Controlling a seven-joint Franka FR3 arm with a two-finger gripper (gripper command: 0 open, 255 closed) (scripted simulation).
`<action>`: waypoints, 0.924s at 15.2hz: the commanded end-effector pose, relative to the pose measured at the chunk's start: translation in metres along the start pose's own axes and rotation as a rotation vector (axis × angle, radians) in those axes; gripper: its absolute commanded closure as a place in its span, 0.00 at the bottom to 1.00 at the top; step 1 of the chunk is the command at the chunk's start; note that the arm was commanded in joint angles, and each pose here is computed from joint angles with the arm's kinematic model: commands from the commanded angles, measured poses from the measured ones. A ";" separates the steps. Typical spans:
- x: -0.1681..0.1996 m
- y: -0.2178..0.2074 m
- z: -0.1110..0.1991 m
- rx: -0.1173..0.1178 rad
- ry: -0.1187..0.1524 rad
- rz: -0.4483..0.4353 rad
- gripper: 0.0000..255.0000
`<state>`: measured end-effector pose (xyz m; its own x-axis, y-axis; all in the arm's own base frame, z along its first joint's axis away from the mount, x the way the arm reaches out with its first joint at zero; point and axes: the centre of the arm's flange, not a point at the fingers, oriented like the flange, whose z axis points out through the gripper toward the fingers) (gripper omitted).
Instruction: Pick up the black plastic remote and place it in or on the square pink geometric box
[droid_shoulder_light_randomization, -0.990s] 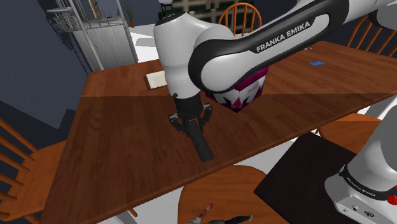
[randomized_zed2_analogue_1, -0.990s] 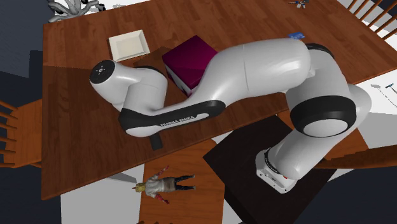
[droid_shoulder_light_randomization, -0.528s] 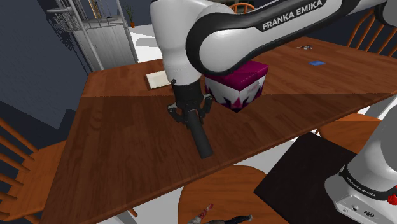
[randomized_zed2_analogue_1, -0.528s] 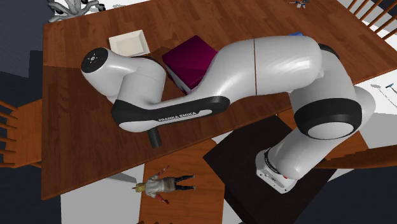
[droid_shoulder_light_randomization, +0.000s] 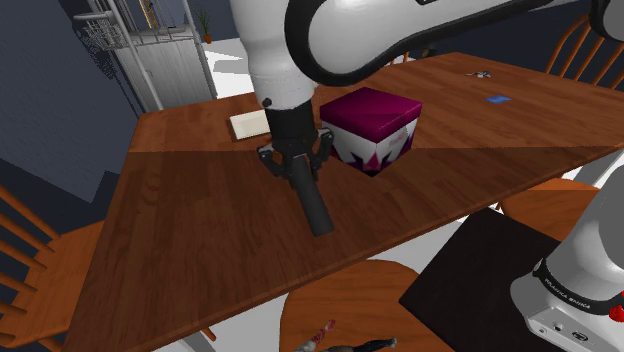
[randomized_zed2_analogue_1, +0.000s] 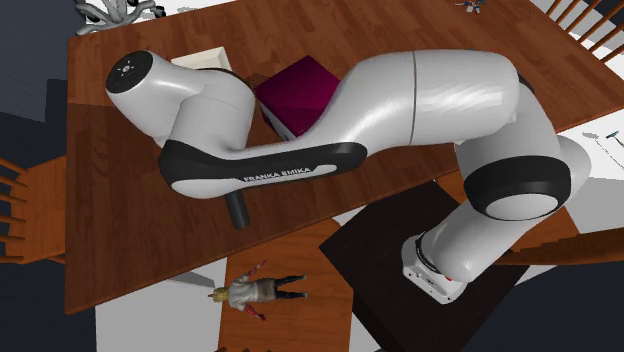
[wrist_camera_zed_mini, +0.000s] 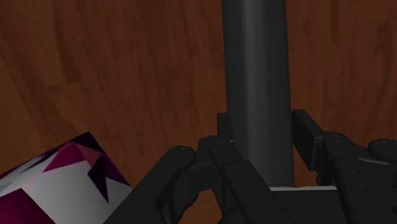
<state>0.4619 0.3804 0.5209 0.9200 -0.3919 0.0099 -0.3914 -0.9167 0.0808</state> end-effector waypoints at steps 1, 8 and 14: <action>0.000 0.001 -0.012 0.000 0.000 0.000 1.00; 0.001 0.004 -0.049 0.000 0.000 0.000 1.00; 0.001 0.007 -0.080 0.000 0.000 0.000 1.00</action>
<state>0.4621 0.3797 0.5956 0.9200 -0.3919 0.0099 -0.3913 -0.9167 0.0809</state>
